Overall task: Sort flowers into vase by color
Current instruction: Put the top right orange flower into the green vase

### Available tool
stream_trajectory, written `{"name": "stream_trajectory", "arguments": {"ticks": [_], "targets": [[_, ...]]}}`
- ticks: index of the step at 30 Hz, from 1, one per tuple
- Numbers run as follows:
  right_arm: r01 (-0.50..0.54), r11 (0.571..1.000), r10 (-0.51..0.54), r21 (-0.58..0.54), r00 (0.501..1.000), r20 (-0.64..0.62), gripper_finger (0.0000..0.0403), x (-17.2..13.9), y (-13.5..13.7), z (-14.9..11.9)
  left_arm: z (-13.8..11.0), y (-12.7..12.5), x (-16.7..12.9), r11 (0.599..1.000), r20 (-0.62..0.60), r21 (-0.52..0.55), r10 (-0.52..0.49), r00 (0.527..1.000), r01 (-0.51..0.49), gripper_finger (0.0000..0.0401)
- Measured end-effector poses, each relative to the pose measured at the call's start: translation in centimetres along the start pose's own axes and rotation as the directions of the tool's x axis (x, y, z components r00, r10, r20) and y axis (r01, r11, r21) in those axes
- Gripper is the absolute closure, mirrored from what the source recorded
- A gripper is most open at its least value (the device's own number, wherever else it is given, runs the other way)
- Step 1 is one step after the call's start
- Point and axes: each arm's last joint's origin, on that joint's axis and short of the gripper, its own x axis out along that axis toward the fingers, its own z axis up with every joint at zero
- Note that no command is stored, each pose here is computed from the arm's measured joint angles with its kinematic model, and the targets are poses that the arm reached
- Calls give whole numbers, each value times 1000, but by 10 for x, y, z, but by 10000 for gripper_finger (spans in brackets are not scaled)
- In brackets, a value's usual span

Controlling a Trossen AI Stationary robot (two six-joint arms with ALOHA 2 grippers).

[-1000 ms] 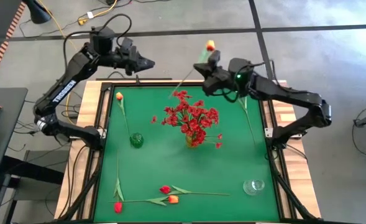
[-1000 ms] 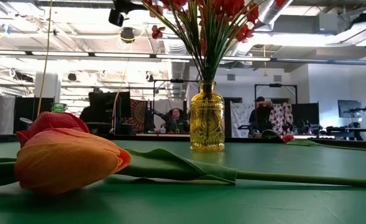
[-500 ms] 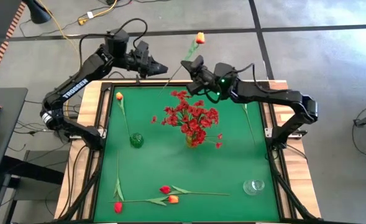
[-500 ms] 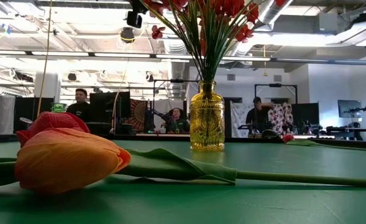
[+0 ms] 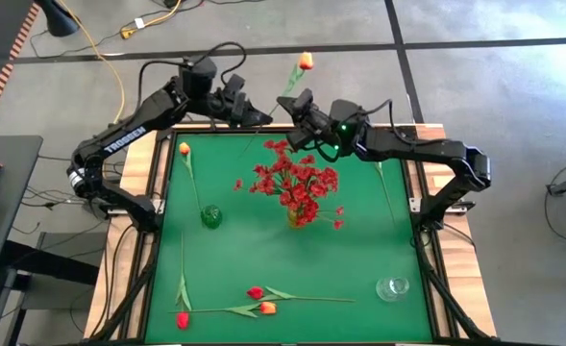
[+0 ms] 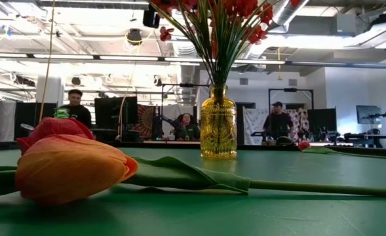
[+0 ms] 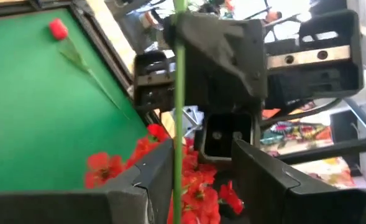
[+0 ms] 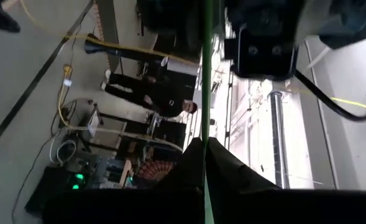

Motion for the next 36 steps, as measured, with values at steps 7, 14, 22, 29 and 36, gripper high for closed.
{"name": "stream_trajectory", "arguments": {"ticks": [7, 14, 22, 29, 36], "targets": [[5, 1000, -5, 2, 1000, 23, 376, -1, -1, 3, 0, -1, 1, 1000, 20, 18, 9, 1000, -9, 255], [5, 1000, -5, 5, 1000, 23, 376, -1, -1, 3, -1, -2, 1, 999, 13, 38, -1, 1000, 1, 300], [7, 1000, -7, 6, 1000, 24, 373, -1, -1, 3, -1, -2, 1, 998, 23, 56, 7, 1000, -8, 371], [9, 1000, -9, 6, 999, 32, 344, -1, -1, 3, 0, -1, 1, 998, 46, 64, 24, 999, -27, 396], [19, 1000, -20, 7, 998, 63, 314, -1, -2, 4, 1, -2, 1, 997, 58, 77, 29, 998, -33, 399]]}}
